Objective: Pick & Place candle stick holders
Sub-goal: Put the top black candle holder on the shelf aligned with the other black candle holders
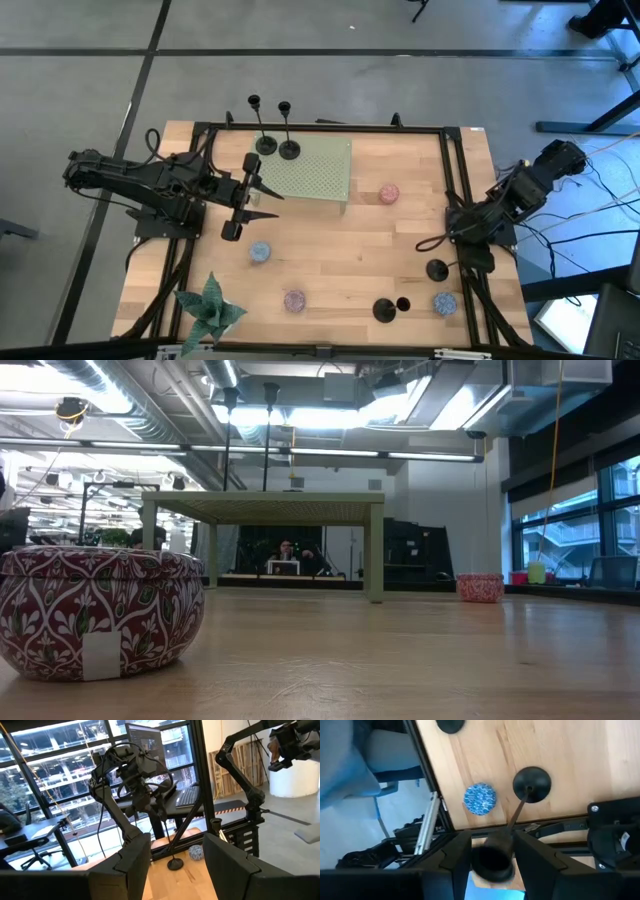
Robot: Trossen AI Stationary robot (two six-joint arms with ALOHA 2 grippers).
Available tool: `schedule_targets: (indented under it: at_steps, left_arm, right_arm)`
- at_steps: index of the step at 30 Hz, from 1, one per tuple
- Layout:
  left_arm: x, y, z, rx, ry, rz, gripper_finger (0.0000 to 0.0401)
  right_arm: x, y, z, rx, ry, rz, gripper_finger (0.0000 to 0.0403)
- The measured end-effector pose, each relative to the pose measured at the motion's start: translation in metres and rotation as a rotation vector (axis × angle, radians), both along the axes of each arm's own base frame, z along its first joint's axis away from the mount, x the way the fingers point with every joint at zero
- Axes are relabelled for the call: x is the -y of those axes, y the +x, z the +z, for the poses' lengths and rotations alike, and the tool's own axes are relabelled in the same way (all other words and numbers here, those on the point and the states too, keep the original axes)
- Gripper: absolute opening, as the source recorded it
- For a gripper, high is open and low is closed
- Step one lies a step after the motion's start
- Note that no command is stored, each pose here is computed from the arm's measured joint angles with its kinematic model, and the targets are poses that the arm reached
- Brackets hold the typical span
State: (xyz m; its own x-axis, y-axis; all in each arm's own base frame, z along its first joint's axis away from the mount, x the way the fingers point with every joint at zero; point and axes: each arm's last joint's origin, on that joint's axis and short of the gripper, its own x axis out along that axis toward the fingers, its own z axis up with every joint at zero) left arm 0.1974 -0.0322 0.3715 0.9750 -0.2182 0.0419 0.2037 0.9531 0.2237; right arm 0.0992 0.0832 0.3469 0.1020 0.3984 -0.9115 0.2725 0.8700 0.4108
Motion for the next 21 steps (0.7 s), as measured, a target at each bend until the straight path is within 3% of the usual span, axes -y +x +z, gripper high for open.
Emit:
schedule_targets:
  at_steps: [9,15,21]
  left_arm:
    - [0.0,0.0,0.003,0.028,-0.004,0.0,0.0178]
    - [0.0,0.0,0.003,0.027,-0.004,0.0,0.0178]
    - [0.0,0.0,0.003,0.032,0.012,0.001,0.0178]
  right_arm:
    - [-0.005,0.005,0.03,-0.005,-0.03,-0.026,0.0152]
    - [-0.022,0.005,0.025,-0.083,-0.013,0.072,0.0152]
    - [-0.026,-0.003,0.026,-0.014,-0.087,0.081,0.0152]
